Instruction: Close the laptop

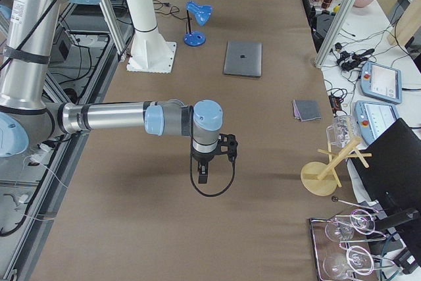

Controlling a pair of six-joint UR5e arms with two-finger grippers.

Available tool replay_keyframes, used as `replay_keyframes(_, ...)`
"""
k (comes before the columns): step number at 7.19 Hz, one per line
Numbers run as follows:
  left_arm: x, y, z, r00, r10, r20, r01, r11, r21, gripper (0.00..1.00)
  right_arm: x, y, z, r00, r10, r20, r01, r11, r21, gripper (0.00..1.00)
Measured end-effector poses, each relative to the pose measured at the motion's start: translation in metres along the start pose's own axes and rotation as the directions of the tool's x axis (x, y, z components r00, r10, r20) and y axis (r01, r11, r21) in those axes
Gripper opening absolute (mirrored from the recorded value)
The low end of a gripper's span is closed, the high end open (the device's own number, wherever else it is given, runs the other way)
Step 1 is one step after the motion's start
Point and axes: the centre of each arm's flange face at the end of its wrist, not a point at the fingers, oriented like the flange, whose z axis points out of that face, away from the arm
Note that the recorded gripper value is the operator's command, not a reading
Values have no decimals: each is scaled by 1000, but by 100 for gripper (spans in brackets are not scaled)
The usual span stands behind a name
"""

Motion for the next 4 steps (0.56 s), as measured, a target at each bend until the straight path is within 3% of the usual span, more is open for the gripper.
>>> replay_keyframes(4,0,0,0,1000,0,0,0,1000,1,100,-2,0,2,1000,-5,4,5,1000,-6,100)
